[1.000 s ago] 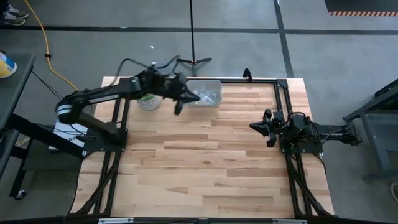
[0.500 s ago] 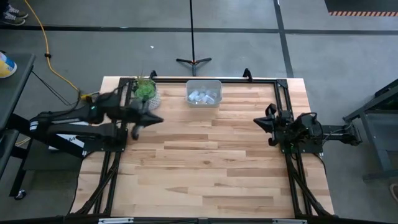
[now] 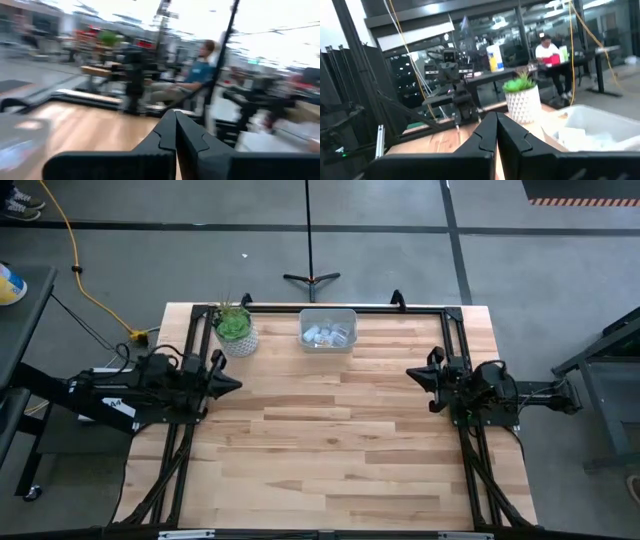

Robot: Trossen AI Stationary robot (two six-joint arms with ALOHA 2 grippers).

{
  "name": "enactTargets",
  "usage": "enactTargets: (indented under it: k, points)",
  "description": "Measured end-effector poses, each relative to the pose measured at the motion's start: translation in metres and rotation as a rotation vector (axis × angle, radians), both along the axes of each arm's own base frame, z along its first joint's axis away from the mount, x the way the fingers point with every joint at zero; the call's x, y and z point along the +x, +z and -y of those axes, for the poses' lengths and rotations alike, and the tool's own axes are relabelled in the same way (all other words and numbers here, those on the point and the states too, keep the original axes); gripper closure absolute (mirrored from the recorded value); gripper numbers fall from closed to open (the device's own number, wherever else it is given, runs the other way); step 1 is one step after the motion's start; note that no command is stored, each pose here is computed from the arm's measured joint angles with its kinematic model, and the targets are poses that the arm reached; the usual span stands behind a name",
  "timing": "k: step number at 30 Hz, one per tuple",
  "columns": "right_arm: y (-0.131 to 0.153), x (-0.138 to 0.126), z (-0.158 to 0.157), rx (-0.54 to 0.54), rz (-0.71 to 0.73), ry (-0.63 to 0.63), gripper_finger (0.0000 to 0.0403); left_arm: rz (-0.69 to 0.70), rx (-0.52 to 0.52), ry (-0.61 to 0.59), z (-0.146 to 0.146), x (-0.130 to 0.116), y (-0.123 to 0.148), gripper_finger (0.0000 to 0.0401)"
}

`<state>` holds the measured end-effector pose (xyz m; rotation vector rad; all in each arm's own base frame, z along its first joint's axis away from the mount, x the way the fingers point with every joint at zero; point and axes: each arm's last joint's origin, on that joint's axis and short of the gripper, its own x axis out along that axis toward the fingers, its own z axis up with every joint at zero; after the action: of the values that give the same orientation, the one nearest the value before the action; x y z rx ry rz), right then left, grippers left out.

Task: Pick and place pill bottles into a basket
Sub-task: Return to Home Position

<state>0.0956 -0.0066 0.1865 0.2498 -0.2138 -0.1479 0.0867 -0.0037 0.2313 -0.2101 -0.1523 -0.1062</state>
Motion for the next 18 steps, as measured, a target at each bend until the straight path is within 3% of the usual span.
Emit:
enactTargets:
  k: [3, 8, 15, 18]
  points:
    - [-0.004, 0.001, -0.001, 0.015, -0.044, 0.035, 0.0402, -0.016, 0.010, 0.059, -0.002, 0.002, -0.014, 0.0365]
    - [-0.006, 0.001, -0.001, -0.018, -0.070, 0.031, 0.0402, -0.015, 0.029, -0.024, 0.001, 0.003, -0.030, 0.0379]
    - [-0.015, 0.002, 0.000, -0.055, -0.172, 0.000, 0.0402, -0.031, 0.037, -0.020, 0.001, 0.010, -0.052, 0.0356]
    - [-0.016, 0.002, 0.000, -0.039, -0.179, 0.011, 0.0402, -0.066, 0.030, -0.022, 0.001, 0.010, -0.055, 0.0373]
